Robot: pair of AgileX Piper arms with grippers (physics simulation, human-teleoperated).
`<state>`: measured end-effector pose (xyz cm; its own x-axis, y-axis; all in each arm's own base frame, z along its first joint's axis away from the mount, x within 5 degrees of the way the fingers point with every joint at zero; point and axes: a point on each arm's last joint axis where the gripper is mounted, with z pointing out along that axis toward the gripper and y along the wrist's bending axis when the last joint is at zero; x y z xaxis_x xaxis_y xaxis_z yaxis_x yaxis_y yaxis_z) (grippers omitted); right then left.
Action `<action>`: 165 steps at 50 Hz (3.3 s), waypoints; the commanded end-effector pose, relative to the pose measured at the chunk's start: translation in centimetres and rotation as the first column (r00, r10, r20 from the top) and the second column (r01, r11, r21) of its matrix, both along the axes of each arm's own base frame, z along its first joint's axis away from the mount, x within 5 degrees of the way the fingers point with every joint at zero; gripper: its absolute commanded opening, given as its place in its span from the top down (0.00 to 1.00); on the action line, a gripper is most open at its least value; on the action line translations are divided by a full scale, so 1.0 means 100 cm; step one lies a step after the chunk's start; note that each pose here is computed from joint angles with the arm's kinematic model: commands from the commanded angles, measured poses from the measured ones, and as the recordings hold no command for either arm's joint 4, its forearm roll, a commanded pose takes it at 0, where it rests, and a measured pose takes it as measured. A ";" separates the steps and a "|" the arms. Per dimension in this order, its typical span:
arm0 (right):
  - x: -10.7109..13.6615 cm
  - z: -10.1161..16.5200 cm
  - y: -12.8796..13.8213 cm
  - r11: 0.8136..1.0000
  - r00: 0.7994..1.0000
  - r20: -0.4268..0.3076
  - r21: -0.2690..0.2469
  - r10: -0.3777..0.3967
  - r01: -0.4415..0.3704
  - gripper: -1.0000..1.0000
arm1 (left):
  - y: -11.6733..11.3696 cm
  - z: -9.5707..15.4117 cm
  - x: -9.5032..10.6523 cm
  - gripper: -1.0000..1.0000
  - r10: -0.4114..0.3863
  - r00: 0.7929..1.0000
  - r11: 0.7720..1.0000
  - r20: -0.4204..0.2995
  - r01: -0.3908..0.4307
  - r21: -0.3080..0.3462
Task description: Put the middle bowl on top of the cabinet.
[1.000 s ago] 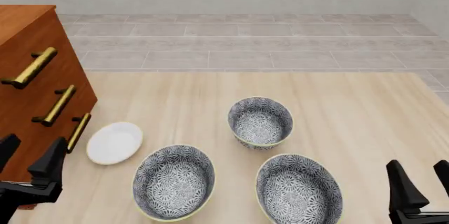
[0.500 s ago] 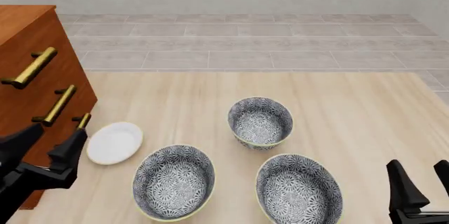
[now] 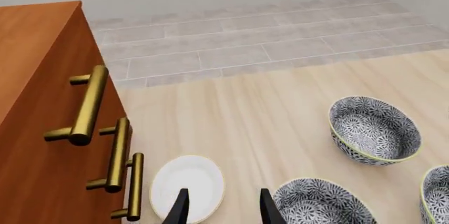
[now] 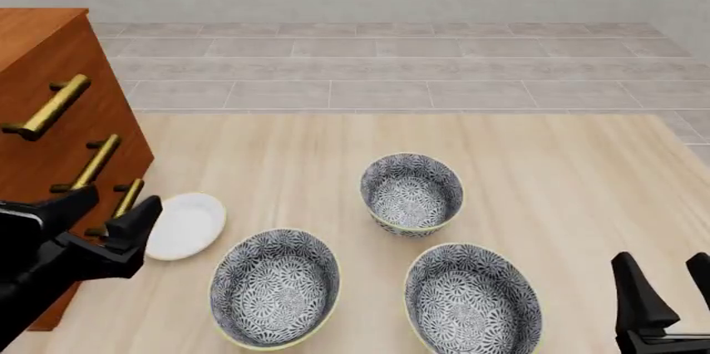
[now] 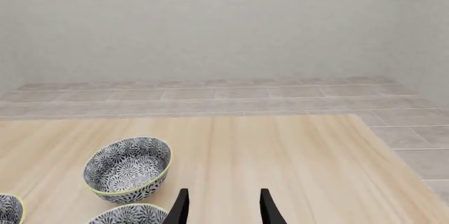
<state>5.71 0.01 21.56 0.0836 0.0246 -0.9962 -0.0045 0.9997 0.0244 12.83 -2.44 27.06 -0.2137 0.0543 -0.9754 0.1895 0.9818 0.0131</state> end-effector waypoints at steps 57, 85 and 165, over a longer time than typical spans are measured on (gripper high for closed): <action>0.000 -0.001 0.000 1.000 1.000 -0.001 0.009 -0.003 0.003 0.00 | -0.022 -0.045 0.020 0.00 -0.079 0.970 0.994 -0.231 0.060 -0.086; 0.000 0.000 0.000 1.000 1.000 0.000 0.008 -0.002 0.002 0.00 | -0.027 -0.071 0.023 0.00 -0.084 0.949 0.991 -0.304 0.047 -0.129; 0.000 -0.001 0.000 1.000 1.000 0.000 0.007 -0.002 0.002 0.00 | -0.035 -0.118 0.029 0.00 -0.086 0.912 0.983 -0.401 0.011 -0.185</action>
<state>5.68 0.00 21.47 0.0829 0.0296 -0.9961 -0.0032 0.9996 0.0294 15.82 -5.87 15.47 -0.5908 -0.0906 -0.8017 0.1843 0.9522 -0.2435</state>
